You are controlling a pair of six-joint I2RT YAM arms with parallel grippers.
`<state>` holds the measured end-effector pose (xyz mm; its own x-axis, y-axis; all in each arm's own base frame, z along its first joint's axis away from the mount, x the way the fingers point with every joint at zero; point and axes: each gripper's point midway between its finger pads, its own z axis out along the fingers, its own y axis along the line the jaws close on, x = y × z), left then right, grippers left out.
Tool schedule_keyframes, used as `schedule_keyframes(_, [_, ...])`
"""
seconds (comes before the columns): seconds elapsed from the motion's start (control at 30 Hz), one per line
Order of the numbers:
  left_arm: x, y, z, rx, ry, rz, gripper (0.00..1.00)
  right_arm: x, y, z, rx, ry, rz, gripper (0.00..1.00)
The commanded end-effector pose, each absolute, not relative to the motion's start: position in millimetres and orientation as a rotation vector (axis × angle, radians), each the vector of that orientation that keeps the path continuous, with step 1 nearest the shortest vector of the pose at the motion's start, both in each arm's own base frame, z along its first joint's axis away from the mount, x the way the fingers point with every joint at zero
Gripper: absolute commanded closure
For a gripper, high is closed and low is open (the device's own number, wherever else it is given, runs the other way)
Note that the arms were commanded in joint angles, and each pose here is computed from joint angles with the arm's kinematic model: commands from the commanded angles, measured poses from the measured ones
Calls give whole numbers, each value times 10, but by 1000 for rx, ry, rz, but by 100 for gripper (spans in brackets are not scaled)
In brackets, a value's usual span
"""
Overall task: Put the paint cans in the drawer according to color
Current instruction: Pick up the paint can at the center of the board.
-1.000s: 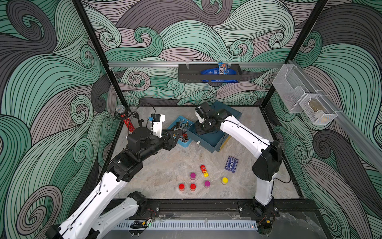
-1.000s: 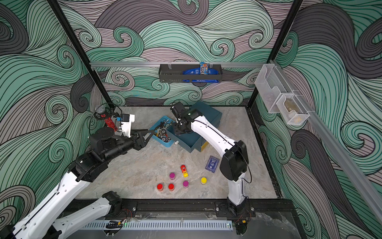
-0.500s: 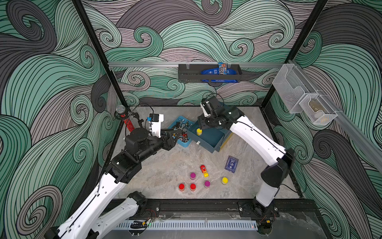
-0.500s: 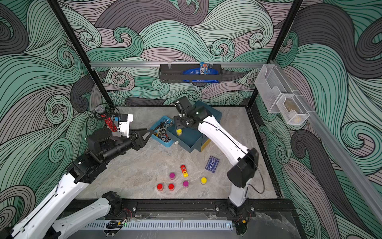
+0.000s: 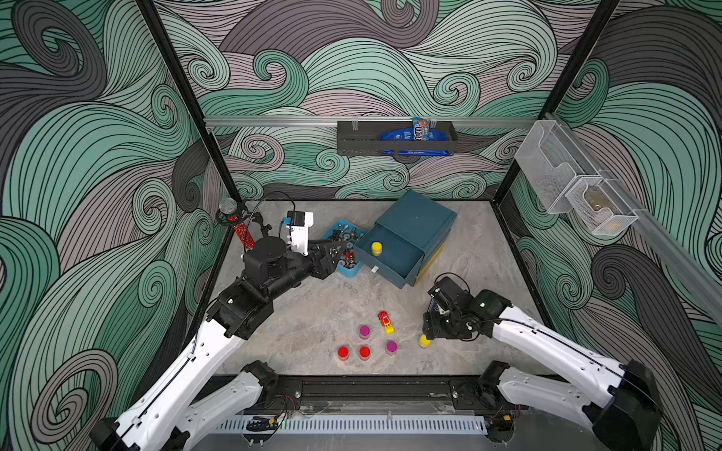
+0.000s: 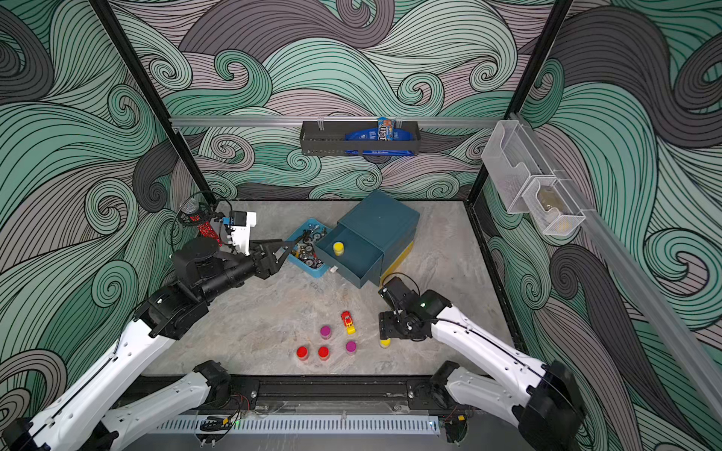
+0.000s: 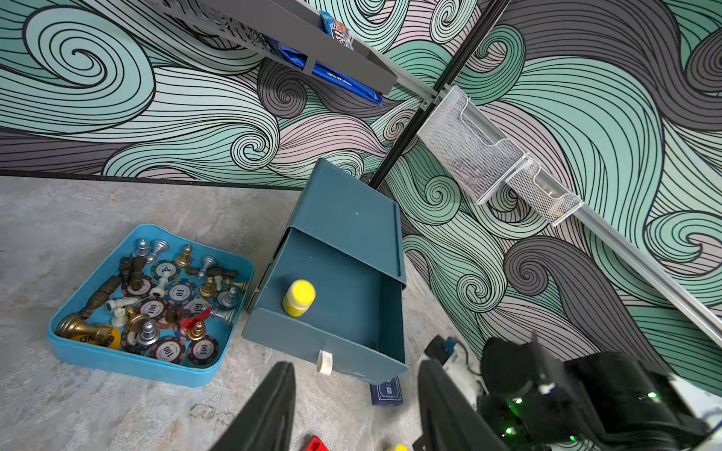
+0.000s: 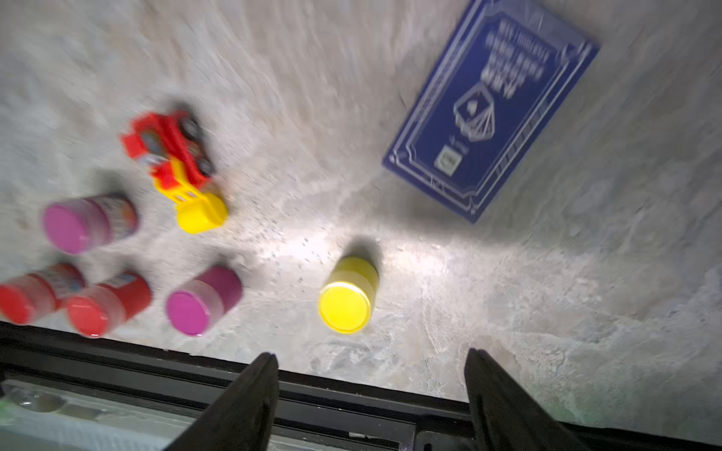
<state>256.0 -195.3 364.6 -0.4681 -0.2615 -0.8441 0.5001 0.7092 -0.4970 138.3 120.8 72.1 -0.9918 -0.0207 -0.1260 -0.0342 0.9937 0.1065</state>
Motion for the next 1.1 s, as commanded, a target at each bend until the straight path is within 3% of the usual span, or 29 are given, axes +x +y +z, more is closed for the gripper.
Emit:
schedule_keyframes(0.0, [2563, -1960, 3765, 181, 1817, -927, 46, 1464, 1455, 665, -13, 2990, 325, 20])
schedule_keyframes(0.3, [2522, -1939, 3702, 178, 1838, -927, 46, 1447, 1507, 307, -19, 3023, 305, 30])
schedule_keyframes(0.6, [2529, -1951, 3695, 177, 1835, -935, 46, 1427, 1477, 170, -15, 3047, 268, 59])
schedule_keyframes(0.7, [2533, -1950, 3680, 175, 1835, -934, 46, 1461, 1482, 229, 0, 3026, 274, 74])
schedule_keyframes(0.87, [2544, -1962, 3647, 165, 1839, -944, 46, 1804, 1465, 872, 43, 2846, 229, 81])
schedule_keyframes(1.07, [2549, -1951, 3600, 133, 1840, -961, 46, 2422, 1557, 2326, 5, 2517, 206, 84])
